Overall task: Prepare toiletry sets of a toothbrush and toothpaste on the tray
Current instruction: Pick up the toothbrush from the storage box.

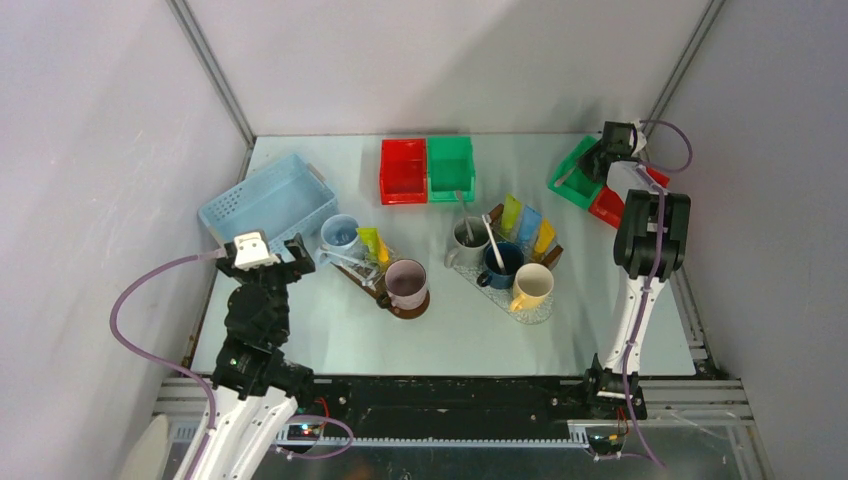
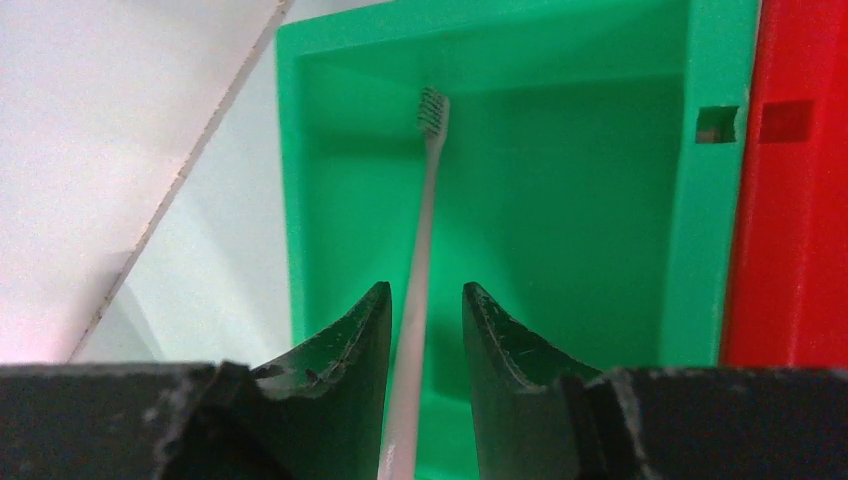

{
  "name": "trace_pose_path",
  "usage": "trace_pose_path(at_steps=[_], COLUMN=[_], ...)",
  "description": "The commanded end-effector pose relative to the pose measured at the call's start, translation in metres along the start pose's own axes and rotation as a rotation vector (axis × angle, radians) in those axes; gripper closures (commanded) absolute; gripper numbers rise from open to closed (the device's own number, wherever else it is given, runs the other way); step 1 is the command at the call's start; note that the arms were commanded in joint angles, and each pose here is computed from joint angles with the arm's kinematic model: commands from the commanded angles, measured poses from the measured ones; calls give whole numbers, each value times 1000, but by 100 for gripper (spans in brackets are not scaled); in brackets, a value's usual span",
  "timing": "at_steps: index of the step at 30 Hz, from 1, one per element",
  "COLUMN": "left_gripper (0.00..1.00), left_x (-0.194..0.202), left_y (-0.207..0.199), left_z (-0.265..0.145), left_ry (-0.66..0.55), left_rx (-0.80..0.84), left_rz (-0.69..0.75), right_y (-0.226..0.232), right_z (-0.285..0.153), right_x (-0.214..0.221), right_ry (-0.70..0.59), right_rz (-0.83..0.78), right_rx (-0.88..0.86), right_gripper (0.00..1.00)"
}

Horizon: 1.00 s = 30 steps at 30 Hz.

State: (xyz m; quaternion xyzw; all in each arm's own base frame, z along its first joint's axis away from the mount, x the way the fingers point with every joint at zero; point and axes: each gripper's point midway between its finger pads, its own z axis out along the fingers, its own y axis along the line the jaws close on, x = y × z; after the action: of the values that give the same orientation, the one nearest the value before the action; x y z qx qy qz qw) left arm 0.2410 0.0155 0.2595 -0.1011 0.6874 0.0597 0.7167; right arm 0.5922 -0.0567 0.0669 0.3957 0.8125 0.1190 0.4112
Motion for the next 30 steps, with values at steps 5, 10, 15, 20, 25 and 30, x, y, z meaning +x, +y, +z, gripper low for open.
trace_pose_path(at_steps=[5,10,15,20,25,30], left_gripper=[3,3,3,3,3,3], left_x=[-6,-6,-8,-10,-14,-18], left_y=[0,-1,0,-1,1,2], left_z=[3,3,1,-1,-4,-7], left_ry=[-21,-19,-28,-38,-53,-72], left_rx=[0,5,7,15,15,17], left_rz=[14,15,9,-1,-12,-25], right_y=[6,5,4,5,11,23], right_z=[17,26,26,19,8,-17], right_x=[-2,19,29,30,25,7], right_ry=[17,109,152,162,160,99], right_rz=[37,29,26,34,16,-31], right_rx=[-20,-39,-40,-45,-61,-99], right_gripper=[63,60,62,76,87,100])
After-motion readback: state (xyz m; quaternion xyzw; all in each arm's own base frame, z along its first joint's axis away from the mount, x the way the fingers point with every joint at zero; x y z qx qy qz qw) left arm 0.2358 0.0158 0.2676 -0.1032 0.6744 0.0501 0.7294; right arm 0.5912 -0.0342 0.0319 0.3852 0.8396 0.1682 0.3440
